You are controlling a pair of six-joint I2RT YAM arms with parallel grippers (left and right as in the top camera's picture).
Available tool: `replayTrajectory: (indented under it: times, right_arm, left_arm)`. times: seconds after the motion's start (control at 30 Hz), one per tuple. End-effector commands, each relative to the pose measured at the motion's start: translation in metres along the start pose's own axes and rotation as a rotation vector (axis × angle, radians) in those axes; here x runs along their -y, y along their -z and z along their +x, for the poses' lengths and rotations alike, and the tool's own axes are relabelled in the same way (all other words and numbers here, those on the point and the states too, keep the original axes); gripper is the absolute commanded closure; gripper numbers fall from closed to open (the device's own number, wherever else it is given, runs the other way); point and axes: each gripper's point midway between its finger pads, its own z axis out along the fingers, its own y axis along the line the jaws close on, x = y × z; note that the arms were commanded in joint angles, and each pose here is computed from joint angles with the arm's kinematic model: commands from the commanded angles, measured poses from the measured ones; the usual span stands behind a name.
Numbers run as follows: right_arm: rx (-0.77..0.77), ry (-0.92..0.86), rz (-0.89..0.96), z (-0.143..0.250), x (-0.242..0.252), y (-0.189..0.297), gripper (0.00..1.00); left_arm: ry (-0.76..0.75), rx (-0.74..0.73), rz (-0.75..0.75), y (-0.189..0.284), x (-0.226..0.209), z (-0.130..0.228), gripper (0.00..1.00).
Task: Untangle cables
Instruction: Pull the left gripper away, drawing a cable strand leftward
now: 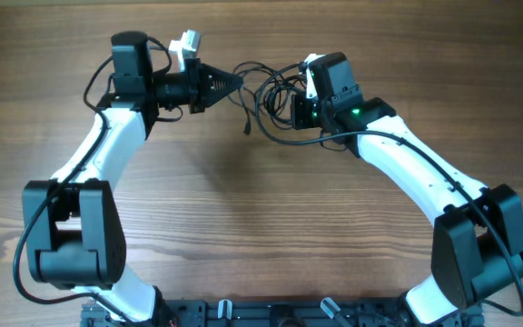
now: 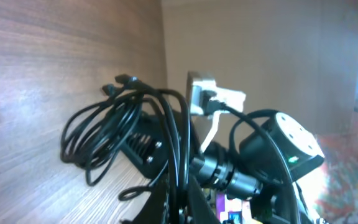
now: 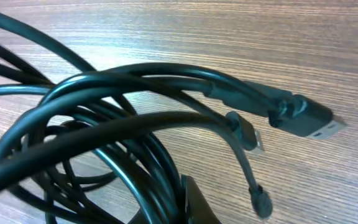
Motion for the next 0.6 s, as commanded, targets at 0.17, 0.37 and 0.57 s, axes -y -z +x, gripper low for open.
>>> replayTrajectory:
  times: [0.17,0.37,0.57]
  right_arm:
    - [-0.048,0.061,-0.187,0.006,-0.028,0.001,0.96]
    - [-0.042,0.061,-0.157,0.003,-0.015,0.001,0.96]
    - [-0.047,0.019,-0.115,0.002,-0.001,0.001,0.96]
  left_arm:
    - [0.076,0.321,-0.722,0.050,-0.118,-0.021,0.96]
    - [0.076,0.365,-0.970,0.083,-0.147,-0.016,0.96]
    - [0.102,0.374,-1.078,0.097,-0.158,-0.008,0.96]
